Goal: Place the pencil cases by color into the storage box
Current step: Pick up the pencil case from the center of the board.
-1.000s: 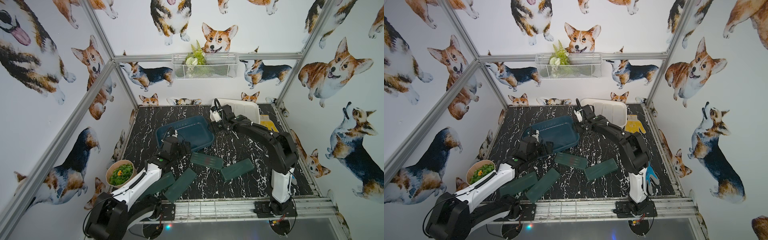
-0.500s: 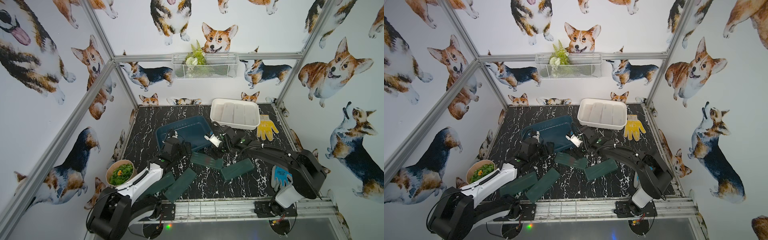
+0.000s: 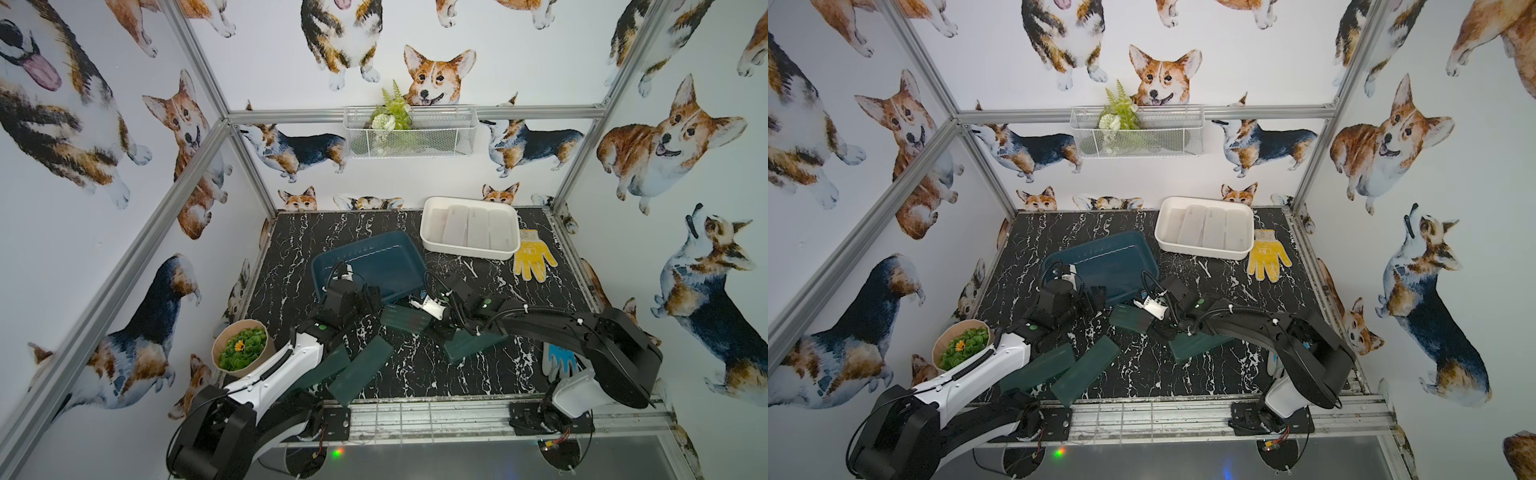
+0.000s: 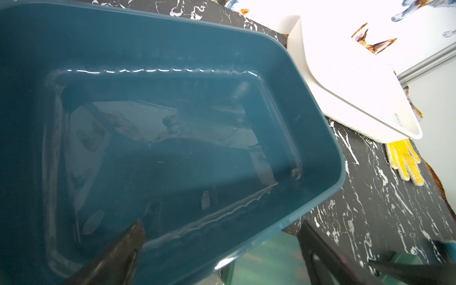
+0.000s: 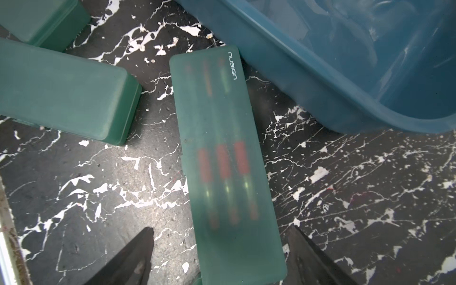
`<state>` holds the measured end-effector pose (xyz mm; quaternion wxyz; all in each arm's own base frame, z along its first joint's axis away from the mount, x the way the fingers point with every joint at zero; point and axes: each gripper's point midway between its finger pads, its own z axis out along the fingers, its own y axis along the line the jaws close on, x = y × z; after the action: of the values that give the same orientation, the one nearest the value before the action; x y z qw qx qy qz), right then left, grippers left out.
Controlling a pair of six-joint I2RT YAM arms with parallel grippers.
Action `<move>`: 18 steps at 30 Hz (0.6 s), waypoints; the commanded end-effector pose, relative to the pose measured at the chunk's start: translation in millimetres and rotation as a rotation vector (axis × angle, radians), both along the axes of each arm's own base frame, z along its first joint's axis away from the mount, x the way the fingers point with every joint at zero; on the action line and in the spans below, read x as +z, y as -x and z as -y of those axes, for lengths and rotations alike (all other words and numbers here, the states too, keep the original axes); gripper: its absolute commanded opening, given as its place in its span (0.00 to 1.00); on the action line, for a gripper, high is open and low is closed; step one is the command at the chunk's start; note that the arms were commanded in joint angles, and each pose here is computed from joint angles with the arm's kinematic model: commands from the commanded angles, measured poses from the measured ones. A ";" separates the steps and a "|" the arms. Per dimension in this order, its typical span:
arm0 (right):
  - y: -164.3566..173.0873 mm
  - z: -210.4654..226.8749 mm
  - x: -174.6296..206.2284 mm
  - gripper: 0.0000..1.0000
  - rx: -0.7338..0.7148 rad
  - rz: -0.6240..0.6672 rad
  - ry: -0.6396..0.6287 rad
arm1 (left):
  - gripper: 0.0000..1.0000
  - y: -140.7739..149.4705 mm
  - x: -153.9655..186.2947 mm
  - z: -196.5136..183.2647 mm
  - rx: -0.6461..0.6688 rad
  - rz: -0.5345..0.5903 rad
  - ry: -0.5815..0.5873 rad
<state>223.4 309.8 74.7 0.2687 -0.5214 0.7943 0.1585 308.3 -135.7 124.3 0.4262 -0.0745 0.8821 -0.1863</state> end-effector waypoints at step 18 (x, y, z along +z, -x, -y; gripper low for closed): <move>-12.9 -3.9 -43.0 0.88 0.067 0.033 0.120 | 1.00 9.5 1.5 -0.1 -0.001 0.013 0.003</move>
<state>233.0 314.6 33.5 0.2429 -0.5513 0.7884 0.1248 297.5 -134.5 121.3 0.4224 -0.0693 0.8854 -0.1811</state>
